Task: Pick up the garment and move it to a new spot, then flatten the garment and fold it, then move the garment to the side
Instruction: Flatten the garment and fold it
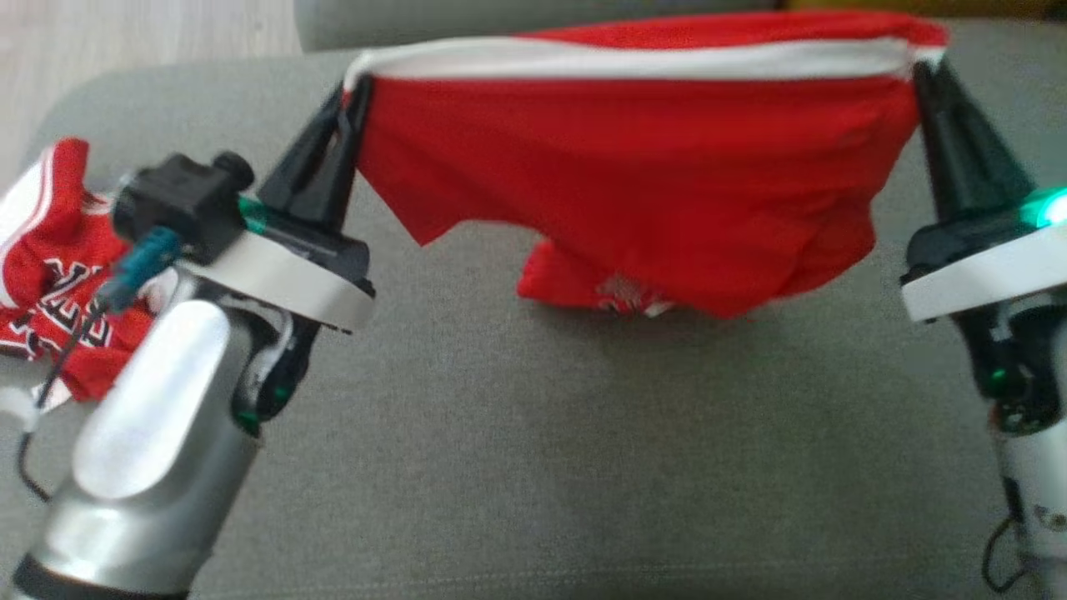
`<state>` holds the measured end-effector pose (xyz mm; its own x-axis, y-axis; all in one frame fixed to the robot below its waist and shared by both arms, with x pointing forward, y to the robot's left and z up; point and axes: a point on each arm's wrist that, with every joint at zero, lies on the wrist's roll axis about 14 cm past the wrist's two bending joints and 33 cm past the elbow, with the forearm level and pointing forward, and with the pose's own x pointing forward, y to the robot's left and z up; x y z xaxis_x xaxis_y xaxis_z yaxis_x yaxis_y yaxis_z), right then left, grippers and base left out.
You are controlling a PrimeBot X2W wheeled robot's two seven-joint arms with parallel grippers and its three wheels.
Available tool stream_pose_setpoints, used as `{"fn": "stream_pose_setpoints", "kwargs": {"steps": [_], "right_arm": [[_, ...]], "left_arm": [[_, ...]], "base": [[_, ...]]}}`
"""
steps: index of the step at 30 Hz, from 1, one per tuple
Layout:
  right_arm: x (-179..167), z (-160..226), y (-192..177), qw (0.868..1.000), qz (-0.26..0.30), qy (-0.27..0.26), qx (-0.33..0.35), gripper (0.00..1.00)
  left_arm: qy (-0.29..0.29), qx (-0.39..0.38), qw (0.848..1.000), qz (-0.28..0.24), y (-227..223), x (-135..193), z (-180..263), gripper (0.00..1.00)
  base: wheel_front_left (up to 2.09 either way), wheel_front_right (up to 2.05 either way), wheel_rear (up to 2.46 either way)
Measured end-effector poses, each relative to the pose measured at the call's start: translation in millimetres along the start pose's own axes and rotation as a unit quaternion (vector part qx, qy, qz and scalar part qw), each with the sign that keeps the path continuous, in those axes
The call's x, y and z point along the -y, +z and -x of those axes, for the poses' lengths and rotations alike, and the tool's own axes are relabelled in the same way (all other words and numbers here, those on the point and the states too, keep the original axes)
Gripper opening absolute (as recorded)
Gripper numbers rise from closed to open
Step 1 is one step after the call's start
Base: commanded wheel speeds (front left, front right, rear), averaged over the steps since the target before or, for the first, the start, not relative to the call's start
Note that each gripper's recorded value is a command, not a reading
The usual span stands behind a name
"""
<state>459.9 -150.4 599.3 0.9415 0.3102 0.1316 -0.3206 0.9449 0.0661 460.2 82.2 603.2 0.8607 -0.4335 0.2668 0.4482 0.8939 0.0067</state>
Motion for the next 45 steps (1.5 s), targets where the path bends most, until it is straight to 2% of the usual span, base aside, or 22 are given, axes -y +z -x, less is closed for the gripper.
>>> {"fn": "stream_pose_setpoints", "kwargs": {"steps": [6, 11, 17, 23, 25, 26, 29, 33, 35, 39, 45], "right_arm": [[-5, 25, 86, 0.995, 0.042, 0.0, 0.092, 0.0], [-1, 44, 84, 0.996, 0.039, -0.016, 0.077, 0.0], [5, 38, 68, 0.998, 0.017, -0.024, 0.052, 0.0], [13, 3, 65, 0.999, -0.007, -0.019, 0.05, 0.0], [19, -35, 83, 0.997, -0.018, -0.013, 0.079, 0.0], [19, -35, 83, 0.997, -0.018, -0.013, 0.079, 0.0], [20, -76, 103, 0.994, -0.023, -0.001, 0.11, 0.0], [21, -128, 110, 0.99, -0.032, 0.007, 0.135, 0.0], [20, -148, 102, 0.99, -0.035, 0.007, 0.137, 0.0], [22, -173, 64, 0.993, -0.034, -0.001, 0.112, 0.0], [10, -187, -41, 0.999, -0.037, 0.0, -0.007, 0.0]], "left_arm": [[-0.021, 0.078, 0.995, -0.057, 88, 16, 8, 0.0], [-0.031, 0.095, 0.992, -0.071, 116, 27, 16, 0.0], [-0.025, 0.072, 0.996, -0.057, 98, 22, 13, 0.0], [-0.029, 0.068, 0.996, -0.046, 84, 6, -16, 0.0], [-0.027, 0.091, 0.994, -0.053, 95, -11, -51, 0.0], [-0.027, 0.091, 0.994, -0.053, 95, -11, -51, 0.0], [-0.02, 0.117, 0.991, -0.068, 108, -31, -89, 0.0], [0.003, 0.126, 0.988, -0.085, 110, -60, -134, 0.0], [0.014, 0.106, 0.99, -0.089, 92, -70, -149, 0.0], [0.037, 0.039, 0.996, -0.075, 37, -83, -163, 0.0], [0.06, -0.064, 0.995, -0.045, -52, -86, -159, 0.0]], "base": [[0.0, 0.0, 0.0], [0.0, 0.0, 0.0], [0.0, 0.0, 0.0], [0.0, 0.0, 0.0], [0.0, 0.0, 0.0], [0.0, 0.0, 0.0], [0.0, 0.0, 0.0], [0.0, 0.0, 0.0], [0.0, 0.0, 0.0], [0.0, 0.0, 0.0], [0.0, 0.0, 0.0]]}}
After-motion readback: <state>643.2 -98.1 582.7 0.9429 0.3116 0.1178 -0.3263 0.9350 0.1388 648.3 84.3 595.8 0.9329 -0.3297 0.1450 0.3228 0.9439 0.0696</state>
